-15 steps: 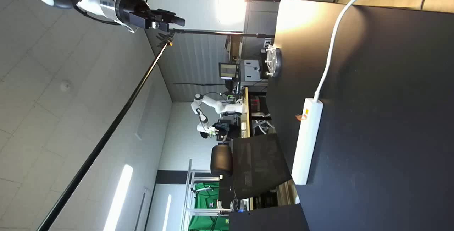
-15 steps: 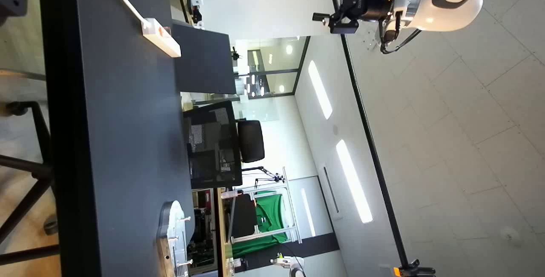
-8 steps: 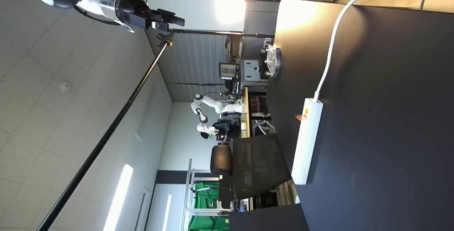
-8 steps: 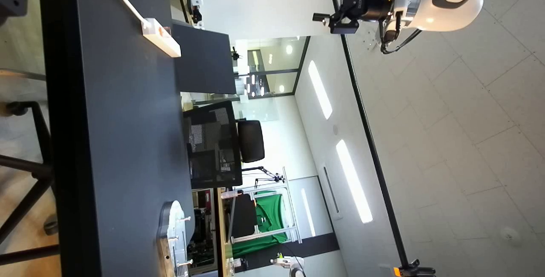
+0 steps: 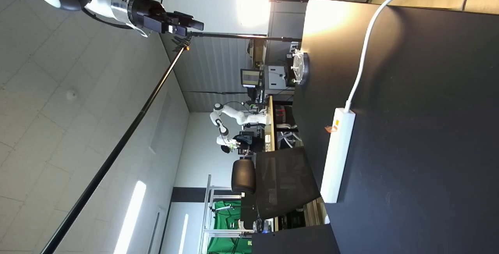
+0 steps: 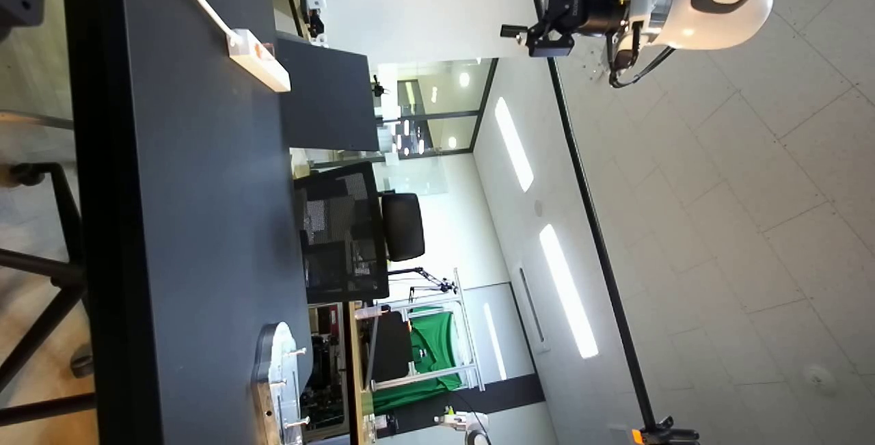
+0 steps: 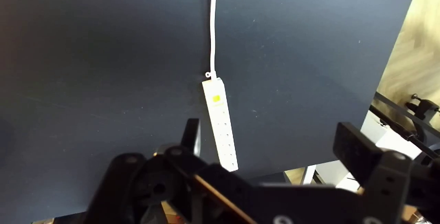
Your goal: Push down on the button on the adaptor.
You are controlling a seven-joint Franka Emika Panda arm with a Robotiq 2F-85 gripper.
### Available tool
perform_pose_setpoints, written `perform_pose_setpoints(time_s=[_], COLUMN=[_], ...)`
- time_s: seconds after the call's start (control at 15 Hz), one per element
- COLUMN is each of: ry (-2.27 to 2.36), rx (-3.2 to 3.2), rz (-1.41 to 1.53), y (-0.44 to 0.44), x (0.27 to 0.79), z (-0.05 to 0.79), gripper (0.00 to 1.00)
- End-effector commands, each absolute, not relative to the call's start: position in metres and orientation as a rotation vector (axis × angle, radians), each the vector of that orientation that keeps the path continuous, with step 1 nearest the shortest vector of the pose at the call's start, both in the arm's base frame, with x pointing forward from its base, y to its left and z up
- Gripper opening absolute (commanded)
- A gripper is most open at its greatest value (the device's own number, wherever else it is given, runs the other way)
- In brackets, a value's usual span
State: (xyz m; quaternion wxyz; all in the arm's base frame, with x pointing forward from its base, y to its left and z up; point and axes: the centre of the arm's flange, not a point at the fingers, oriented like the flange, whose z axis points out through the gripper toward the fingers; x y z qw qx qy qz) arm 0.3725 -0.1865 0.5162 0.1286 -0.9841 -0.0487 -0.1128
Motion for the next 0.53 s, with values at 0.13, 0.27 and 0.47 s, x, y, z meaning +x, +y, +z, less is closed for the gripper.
perform_pose_setpoints(time_s=[0.13, 0.27, 0.47], ry=[-0.298, -0.362, -0.428], rx=[-2.974, -3.006, -3.066], rz=[-0.404, -0.407, -0.41], y=[-0.161, -0.147, -0.129], x=[0.44, 0.467, 0.501], z=[0.467, 0.439, 0.399], gripper=[1.0, 0.75, 0.6])
